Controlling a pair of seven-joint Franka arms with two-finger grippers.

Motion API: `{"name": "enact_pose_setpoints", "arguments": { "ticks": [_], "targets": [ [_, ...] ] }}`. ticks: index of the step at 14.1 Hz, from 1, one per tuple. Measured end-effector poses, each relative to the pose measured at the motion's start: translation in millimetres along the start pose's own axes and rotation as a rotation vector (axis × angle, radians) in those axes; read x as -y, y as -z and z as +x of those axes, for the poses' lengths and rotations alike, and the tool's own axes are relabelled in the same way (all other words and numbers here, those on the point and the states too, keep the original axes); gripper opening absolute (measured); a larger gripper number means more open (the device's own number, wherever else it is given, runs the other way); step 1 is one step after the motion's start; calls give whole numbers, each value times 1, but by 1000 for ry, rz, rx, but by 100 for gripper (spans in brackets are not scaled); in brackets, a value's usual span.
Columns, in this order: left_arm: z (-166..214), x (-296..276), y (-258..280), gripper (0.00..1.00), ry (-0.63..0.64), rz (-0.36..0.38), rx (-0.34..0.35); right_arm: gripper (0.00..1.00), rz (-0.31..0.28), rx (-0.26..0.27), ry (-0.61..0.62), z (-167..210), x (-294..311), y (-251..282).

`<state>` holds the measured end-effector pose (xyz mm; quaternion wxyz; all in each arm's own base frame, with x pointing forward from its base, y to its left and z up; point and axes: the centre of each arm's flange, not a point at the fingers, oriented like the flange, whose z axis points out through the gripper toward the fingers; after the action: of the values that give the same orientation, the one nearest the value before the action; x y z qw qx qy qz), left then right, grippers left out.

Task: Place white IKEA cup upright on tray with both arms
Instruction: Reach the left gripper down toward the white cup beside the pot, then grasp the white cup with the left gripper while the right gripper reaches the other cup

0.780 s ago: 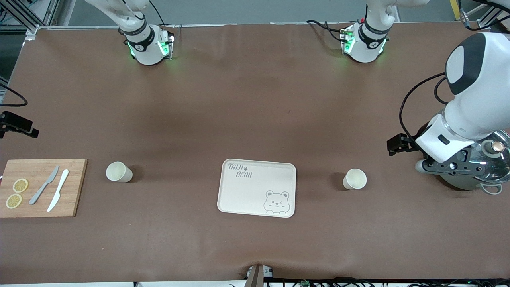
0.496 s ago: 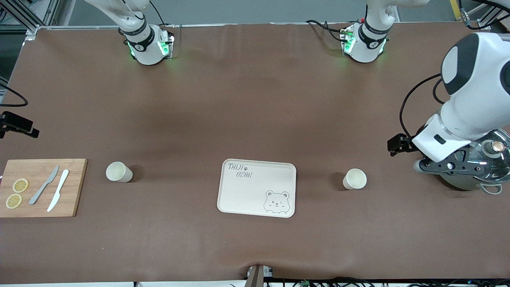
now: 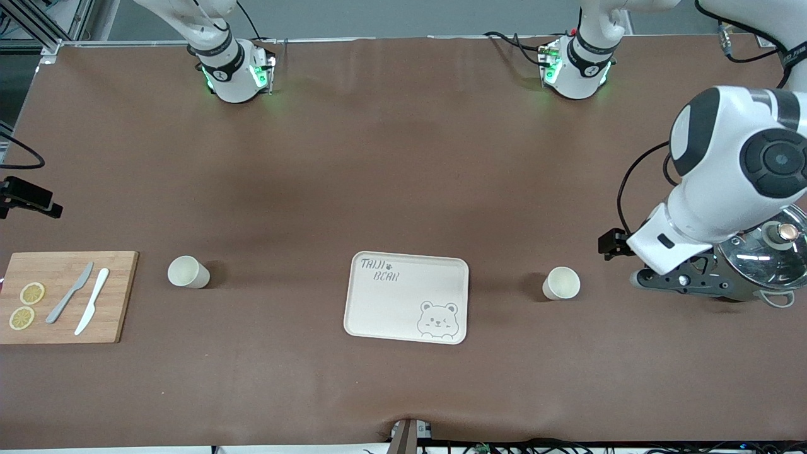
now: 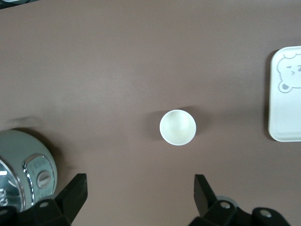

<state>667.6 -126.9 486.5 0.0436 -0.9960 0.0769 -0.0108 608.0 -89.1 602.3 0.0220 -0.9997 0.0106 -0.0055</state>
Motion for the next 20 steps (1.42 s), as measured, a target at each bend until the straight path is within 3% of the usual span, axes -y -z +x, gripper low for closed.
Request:
{"name": "enact_pose_setpoints", "arguments": {
  "ticks": [5, 7, 17, 20],
  "targets": [
    [-3, 24, -95, 100, -9, -11, -108, 100, 0, 1, 0, 0, 0, 0],
    [-12, 34, -125, 100, -12, -14, -120, 100, 0, 1, 0, 0, 0, 0],
    [-23, 27, -199, 100, 44, -111, -20, 100, 2, 12, -3, 2, -2, -8],
    [-22, 19, -209, 100, 37, -120, -21, 100, 4, 19, 1, 5, 0, -13]
  ]
}}
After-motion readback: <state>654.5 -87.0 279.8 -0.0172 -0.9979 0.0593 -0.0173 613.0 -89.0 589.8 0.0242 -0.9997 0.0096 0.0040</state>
